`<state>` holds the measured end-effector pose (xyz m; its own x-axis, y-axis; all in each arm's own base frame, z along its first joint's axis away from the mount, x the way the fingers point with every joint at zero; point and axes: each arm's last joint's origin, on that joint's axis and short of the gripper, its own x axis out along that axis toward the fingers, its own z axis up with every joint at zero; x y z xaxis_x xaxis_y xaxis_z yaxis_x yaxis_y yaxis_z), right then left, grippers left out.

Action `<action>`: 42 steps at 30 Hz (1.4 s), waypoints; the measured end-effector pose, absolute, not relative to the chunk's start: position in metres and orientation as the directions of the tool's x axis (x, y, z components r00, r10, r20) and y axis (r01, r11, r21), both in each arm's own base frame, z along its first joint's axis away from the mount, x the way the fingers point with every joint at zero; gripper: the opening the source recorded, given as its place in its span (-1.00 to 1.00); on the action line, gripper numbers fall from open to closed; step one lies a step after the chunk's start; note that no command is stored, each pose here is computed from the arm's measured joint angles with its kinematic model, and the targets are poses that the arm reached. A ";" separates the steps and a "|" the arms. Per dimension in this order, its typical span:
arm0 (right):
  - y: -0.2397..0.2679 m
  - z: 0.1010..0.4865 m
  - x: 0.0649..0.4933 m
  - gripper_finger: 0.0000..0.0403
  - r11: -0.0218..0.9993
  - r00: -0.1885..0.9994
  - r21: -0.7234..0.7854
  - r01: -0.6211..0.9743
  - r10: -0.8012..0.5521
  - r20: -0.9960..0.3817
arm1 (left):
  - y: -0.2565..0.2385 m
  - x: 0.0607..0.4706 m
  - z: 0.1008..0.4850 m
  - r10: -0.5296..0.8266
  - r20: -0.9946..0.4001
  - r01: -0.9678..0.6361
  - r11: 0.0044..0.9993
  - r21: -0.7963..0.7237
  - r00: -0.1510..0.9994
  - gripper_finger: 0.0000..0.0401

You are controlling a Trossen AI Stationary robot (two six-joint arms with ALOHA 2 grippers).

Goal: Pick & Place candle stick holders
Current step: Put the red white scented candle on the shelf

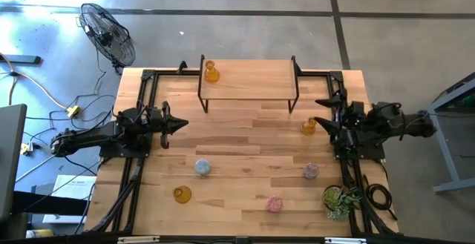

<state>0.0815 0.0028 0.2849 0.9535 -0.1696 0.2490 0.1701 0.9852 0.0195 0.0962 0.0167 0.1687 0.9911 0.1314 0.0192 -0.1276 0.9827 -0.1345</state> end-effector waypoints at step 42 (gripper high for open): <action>0.038 0.337 0.207 0.40 0.425 0.096 -0.010 0.905 -0.227 -0.969 | 0.018 0.103 0.159 0.128 -0.104 -0.140 0.984 -0.115 0.986 -0.99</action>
